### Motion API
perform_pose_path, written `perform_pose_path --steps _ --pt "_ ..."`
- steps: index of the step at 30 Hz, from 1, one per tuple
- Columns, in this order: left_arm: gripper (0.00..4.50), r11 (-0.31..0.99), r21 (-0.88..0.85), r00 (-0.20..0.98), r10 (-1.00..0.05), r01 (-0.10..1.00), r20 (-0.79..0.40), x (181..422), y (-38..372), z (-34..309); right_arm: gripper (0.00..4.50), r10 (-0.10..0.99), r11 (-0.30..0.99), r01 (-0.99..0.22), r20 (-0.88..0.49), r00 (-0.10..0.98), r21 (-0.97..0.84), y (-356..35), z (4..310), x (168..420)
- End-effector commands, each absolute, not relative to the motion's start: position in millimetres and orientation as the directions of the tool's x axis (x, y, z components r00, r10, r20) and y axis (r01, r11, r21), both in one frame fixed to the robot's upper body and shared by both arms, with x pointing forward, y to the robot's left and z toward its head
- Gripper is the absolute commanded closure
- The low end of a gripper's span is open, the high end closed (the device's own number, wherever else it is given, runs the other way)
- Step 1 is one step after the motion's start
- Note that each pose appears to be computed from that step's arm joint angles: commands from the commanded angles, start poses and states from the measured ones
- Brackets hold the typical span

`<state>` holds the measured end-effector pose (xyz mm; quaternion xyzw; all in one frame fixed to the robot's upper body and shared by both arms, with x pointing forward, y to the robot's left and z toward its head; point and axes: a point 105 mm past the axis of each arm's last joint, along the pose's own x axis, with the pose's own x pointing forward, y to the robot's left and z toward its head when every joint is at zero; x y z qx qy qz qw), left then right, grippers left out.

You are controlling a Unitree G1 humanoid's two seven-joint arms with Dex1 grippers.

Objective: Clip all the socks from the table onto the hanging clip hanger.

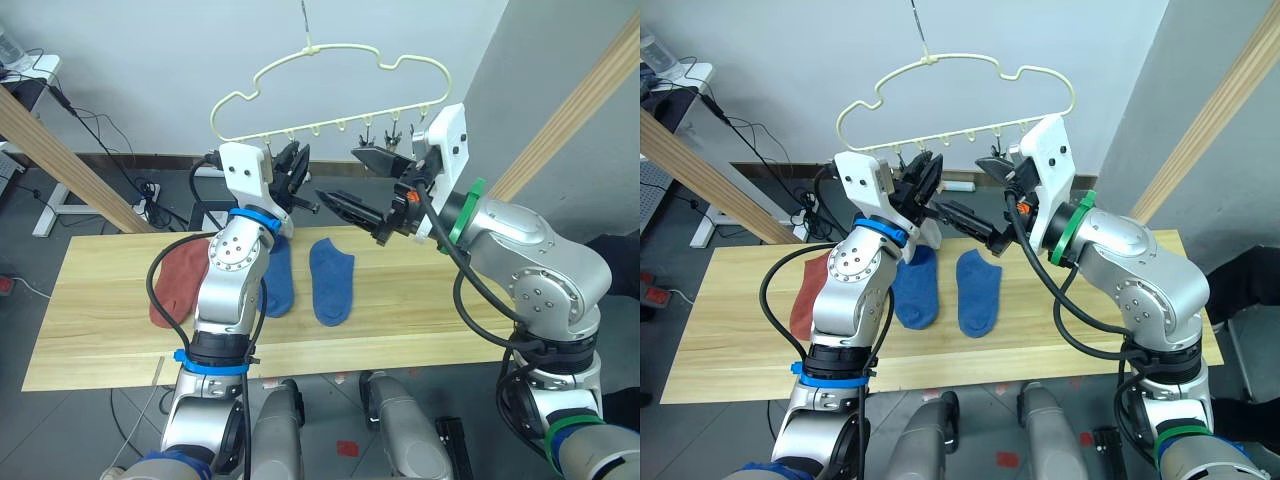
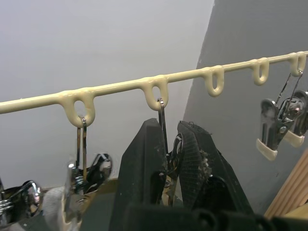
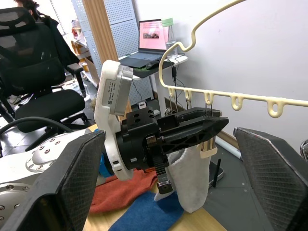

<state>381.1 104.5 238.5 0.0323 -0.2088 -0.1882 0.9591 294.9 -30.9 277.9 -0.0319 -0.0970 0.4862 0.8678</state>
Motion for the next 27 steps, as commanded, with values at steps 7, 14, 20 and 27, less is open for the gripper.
perform_pose_path --steps 7,14,20,27 --pt "4.05 0.922 0.151 0.818 -0.386 0.357 0.426 377.4 100.5 250.4 0.0 0.861 0.506 -0.842 0.168 0.48 -0.186 -29.0 285.0 285.1" --pt "4.35 0.914 0.137 0.818 -0.403 0.381 0.41 376.5 100.2 248.9 0.0 0.844 0.536 -0.831 0.127 0.521 -0.149 -35.6 269.7 291.7" --pt "4.35 0.813 0.037 0.783 -0.57 0.581 0.25 370.8 99.2 245.0 0.0 0.729 0.629 -0.767 -0.248 0.638 -0.123 -56.2 159.5 324.5" --pt "4.35 0.7 -0.194 0.711 -0.703 0.687 -0.015 369.6 123.0 246.4 0.0 0.694 0.625 -0.771 -0.364 0.621 -0.122 -32.9 98.7 349.0"
